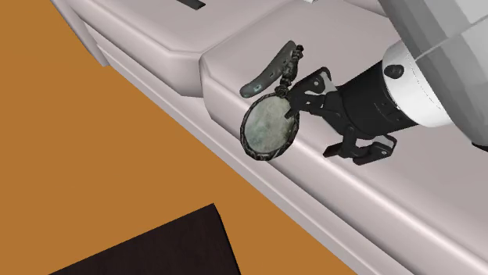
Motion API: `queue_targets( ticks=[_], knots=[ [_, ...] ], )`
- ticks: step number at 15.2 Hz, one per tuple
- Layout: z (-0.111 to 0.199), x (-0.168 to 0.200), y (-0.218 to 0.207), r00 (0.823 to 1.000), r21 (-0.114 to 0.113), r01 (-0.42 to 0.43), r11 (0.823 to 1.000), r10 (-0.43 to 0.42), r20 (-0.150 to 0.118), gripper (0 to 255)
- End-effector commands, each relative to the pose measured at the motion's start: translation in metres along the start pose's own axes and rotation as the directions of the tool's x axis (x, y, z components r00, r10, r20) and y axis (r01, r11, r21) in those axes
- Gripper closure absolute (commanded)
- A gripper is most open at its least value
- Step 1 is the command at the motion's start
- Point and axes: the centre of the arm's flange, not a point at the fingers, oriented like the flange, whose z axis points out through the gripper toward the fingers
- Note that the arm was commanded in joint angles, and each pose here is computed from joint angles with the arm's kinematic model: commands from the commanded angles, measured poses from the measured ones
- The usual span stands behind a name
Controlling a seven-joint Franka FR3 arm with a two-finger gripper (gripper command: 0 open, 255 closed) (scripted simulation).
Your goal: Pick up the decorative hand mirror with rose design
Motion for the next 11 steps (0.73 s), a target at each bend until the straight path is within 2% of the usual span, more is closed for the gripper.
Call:
queue_targets(
  ticks=[1,6,11],
  knots=[
    [0.009,0.024,-0.007,0.999,0.034,0.042,0.999,-0.043,0.004,0],
    [0.023,0.083,-0.028,0.989,0.114,0.143,0.983,-0.145,0.009,0],
    [0.036,0.139,-0.056,0.969,0.195,0.24,0.951,-0.246,0.006,0]
  ],
)
